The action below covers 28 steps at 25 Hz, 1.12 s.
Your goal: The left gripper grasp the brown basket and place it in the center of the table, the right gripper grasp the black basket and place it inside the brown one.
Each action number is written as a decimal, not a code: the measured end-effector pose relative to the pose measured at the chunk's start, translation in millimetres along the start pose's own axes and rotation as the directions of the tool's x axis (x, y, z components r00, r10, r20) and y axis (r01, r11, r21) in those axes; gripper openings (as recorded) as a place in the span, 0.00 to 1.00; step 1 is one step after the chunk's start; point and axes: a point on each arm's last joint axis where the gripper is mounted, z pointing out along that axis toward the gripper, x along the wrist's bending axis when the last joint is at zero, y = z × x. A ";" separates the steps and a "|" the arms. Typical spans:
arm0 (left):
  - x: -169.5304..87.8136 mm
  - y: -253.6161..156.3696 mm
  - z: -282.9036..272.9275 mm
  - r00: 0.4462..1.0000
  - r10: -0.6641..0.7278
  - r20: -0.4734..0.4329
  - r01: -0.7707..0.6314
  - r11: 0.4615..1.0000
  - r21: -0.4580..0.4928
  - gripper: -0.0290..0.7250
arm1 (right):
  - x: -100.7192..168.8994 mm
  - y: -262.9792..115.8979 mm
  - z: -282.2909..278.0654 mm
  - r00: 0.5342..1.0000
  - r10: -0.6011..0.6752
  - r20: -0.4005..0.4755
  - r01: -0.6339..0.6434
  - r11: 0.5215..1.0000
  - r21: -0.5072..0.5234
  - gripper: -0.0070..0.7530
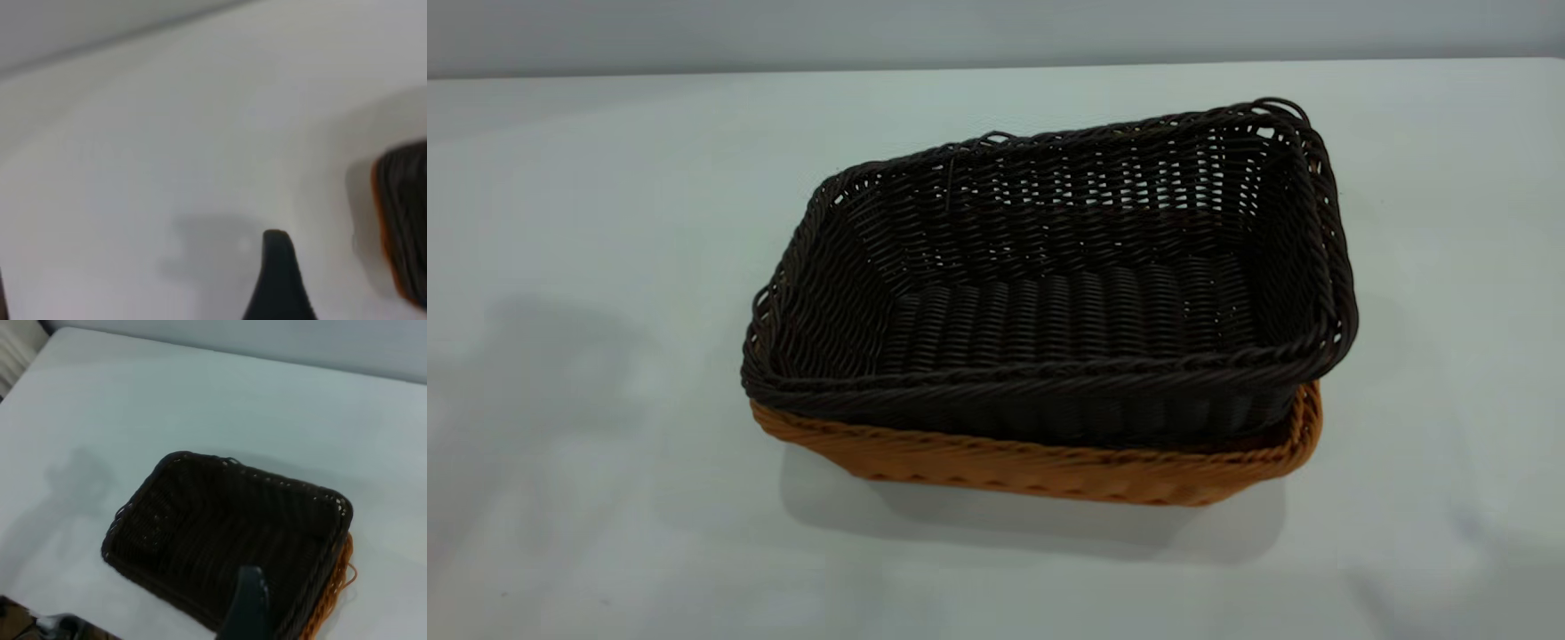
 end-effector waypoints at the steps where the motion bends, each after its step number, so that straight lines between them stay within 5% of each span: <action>1: -0.4 -4.5 -6.2 1.000 -0.010 0.002 0.010 1.000 0.017 0.69 | 4.9 -8.9 -6.2 1.000 -0.010 -0.001 0.010 1.000 -0.011 0.78; 8: -4.0 -30.0 -38.9 1.000 -0.022 0.007 0.022 0.999 -0.041 0.69 | 27.6 -67.3 -31.7 0.998 -0.065 0.003 0.066 0.995 -0.076 0.78; 15: -15.1 -110.5 -50.6 0.999 -0.028 0.033 0.028 1.000 0.000 0.69 | 45.0 -110.3 -50.5 0.992 -0.124 0.008 0.124 0.982 -0.145 0.78; 28: -30.0 -241.2 -70.1 0.999 -0.026 0.024 0.029 0.989 -0.143 0.69 | 29.8 -169.1 -45.2 0.951 -0.205 0.232 0.236 0.965 -0.115 0.78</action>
